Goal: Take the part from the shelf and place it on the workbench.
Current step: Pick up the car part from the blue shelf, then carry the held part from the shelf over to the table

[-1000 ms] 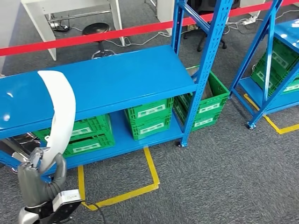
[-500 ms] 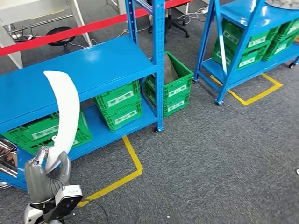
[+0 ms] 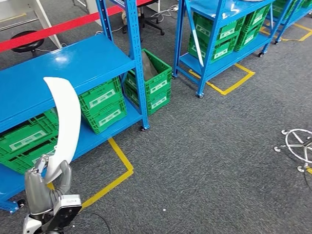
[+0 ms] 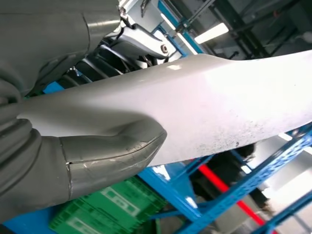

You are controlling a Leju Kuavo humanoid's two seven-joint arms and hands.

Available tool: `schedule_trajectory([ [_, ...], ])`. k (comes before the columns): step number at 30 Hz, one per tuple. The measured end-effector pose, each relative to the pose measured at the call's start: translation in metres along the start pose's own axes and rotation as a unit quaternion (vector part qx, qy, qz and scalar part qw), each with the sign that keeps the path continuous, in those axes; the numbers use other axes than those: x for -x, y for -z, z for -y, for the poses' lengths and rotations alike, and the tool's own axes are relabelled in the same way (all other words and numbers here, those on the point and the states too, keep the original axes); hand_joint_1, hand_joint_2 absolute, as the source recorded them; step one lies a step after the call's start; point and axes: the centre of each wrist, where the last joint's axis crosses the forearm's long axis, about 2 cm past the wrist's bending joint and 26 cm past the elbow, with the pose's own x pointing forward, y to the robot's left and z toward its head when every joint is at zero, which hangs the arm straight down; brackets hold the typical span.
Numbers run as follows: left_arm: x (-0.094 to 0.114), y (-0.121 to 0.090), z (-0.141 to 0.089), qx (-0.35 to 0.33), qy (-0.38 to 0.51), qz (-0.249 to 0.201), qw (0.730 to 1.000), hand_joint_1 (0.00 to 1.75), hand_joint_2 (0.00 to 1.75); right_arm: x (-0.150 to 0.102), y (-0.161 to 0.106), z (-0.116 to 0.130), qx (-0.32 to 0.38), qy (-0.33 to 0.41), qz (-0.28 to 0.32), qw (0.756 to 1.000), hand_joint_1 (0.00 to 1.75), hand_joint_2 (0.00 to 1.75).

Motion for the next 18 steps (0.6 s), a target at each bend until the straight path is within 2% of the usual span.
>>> schedule_trajectory([
  [10,0.012,-0.004,-0.013,0.008,-0.022,-0.013,1.000,1.75,1.75,-0.010,0.005,-0.004,0.002,-0.029,0.037,0.999,0.00,0.00],
  [18,0.011,-0.003,-0.014,0.015,-0.023,-0.013,1.000,1.75,1.75,-0.005,0.003,-0.005,-0.004,-0.020,0.032,0.999,0.00,0.00],
])
